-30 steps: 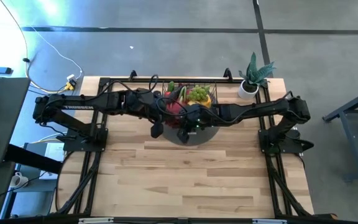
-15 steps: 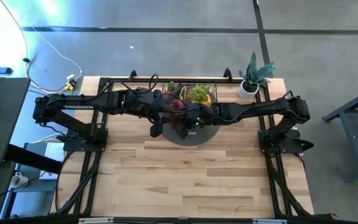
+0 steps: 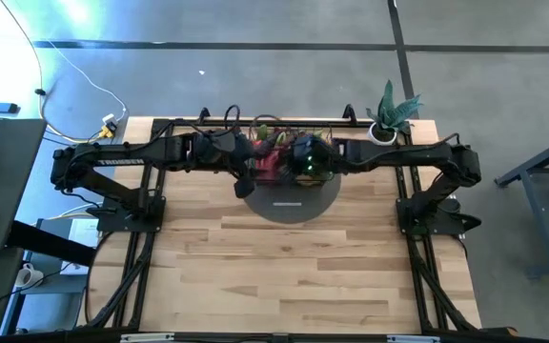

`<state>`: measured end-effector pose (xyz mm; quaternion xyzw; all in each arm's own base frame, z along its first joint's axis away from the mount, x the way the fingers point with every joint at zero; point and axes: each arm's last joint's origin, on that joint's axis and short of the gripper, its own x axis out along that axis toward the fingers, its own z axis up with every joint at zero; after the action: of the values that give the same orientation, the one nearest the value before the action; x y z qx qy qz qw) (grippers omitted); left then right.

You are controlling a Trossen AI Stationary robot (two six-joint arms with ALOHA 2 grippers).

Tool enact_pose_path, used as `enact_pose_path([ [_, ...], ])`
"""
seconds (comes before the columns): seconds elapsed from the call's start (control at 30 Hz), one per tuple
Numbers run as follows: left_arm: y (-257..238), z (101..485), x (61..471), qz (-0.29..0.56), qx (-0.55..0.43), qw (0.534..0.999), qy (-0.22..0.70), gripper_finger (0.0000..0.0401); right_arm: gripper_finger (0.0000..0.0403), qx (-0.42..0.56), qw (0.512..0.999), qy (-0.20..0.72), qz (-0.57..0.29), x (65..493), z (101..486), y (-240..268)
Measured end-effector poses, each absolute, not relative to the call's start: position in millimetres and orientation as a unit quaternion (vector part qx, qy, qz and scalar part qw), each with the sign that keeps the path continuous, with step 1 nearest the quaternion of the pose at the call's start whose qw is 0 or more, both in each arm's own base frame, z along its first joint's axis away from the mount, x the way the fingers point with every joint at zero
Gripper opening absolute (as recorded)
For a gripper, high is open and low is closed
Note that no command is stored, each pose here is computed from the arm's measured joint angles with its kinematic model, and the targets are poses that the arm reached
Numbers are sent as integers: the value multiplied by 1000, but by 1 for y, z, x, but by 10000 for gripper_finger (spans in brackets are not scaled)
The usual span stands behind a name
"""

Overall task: Build produce basket
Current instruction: Put the red grapes into the wire basket

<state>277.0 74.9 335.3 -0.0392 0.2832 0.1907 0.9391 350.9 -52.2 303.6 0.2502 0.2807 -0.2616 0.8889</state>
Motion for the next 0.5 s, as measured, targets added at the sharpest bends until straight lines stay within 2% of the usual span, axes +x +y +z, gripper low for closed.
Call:
enact_pose_path([
  [0.5, 97, 336, 270, 229, -51, 932, 277, 227, 0, 216, 870, 332, -292, 292, 333, -96],
])
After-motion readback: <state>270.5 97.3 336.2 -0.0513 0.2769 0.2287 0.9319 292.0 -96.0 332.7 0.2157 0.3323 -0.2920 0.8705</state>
